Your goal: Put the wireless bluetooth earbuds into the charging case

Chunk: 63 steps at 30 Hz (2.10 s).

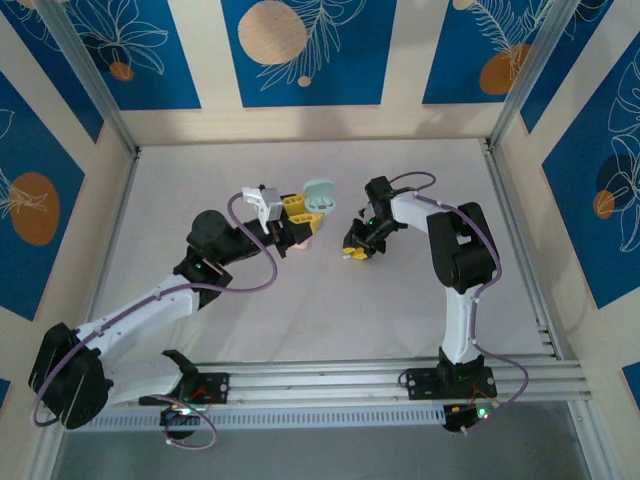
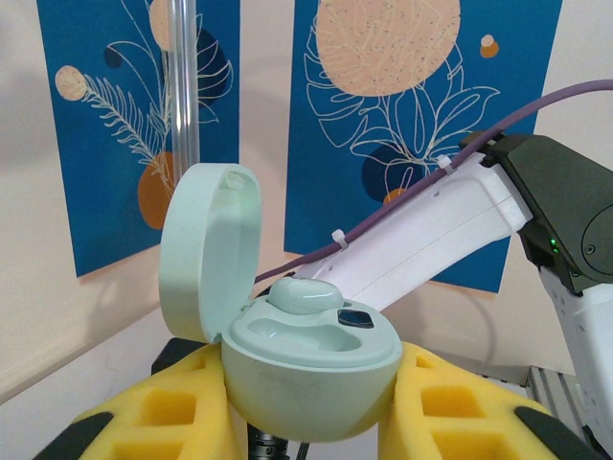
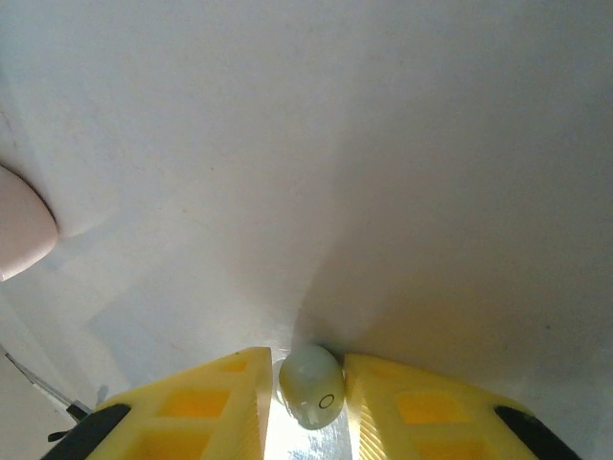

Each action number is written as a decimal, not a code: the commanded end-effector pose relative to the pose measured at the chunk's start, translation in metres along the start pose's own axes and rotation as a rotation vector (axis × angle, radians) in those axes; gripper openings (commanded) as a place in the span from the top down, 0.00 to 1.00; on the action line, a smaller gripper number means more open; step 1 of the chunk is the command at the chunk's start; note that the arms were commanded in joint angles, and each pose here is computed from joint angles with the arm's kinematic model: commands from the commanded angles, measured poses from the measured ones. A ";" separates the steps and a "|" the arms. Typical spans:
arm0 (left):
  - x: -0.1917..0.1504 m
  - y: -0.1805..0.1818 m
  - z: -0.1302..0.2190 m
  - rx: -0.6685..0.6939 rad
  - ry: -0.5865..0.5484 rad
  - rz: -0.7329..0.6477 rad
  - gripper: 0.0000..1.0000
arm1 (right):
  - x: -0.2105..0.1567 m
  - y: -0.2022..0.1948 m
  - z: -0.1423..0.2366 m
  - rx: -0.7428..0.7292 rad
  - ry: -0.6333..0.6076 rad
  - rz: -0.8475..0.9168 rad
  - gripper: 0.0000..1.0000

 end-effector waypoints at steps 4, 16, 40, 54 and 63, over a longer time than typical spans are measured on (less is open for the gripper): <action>0.003 -0.002 -0.002 -0.005 -0.019 -0.005 0.75 | 0.004 0.002 -0.033 -0.044 0.009 0.033 0.77; 0.001 0.000 -0.004 -0.004 -0.010 -0.004 0.75 | -0.006 0.024 0.010 -0.064 -0.080 0.105 0.81; -0.024 0.010 -0.004 0.084 0.085 -0.053 0.75 | -0.074 0.073 0.148 0.135 -0.295 0.283 0.80; -0.040 0.016 -0.005 0.110 0.176 -0.096 0.75 | -0.119 0.098 0.214 0.230 -0.413 0.403 0.80; -0.045 0.018 -0.007 0.107 0.212 -0.099 0.75 | -0.131 0.121 0.233 0.283 -0.444 0.493 0.80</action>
Point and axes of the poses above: each hand's point on the last joint's axis, 136 mm out from that joint toward the fingers, its own z axis back along the fingers, its own y axis along the line the jaws close on, x = y × z, the point moved 9 cm from there along z, back along the fingers, and after that the axes turned 4 degrees about z, right-handed, at the moved point
